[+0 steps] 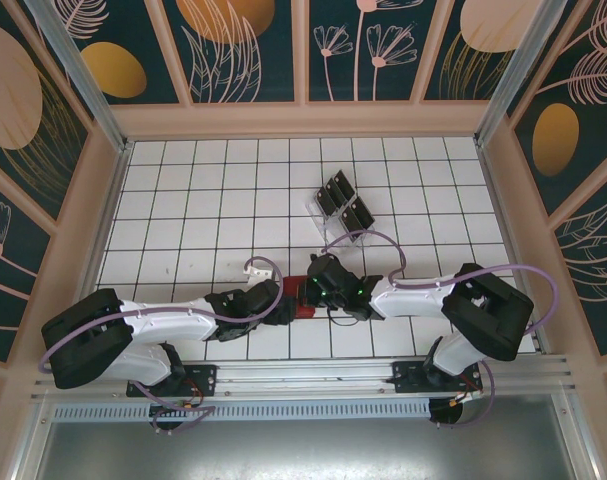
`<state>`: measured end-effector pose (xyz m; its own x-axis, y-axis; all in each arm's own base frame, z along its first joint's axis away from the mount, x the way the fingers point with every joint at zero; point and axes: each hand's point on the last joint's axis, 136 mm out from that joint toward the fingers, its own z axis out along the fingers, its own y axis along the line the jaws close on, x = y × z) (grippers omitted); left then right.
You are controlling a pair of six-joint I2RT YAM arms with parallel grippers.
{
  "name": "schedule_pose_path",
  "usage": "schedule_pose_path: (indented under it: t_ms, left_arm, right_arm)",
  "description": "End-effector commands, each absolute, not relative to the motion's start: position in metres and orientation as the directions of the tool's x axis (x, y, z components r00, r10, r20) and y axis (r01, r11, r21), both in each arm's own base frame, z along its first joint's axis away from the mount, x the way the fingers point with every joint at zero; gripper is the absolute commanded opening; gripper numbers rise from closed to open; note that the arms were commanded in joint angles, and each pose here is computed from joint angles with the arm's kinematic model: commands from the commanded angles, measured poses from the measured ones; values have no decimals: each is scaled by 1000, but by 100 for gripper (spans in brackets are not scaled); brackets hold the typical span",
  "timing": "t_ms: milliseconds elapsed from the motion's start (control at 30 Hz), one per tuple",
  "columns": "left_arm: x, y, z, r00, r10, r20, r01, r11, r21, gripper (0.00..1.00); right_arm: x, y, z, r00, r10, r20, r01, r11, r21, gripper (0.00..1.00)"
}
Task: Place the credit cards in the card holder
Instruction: Close the button on the card holder.
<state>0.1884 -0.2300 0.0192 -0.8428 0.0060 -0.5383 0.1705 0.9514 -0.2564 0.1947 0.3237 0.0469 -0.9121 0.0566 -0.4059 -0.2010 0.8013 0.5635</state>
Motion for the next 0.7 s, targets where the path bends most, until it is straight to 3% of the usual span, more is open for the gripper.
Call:
schedule_pose_path:
  t_ms: [0, 667]
  left_arm:
    - [176, -208, -7, -875, 52, -481, 158, 970, -184, 98]
    - [176, -207, -6, -875, 49, -482, 157, 970, -187, 97]
  right_arm:
    - [200, 329, 58, -902, 67, -427, -212, 793, 572, 0]
    - [198, 311, 21, -920, 67, -385, -161, 834, 528, 0]
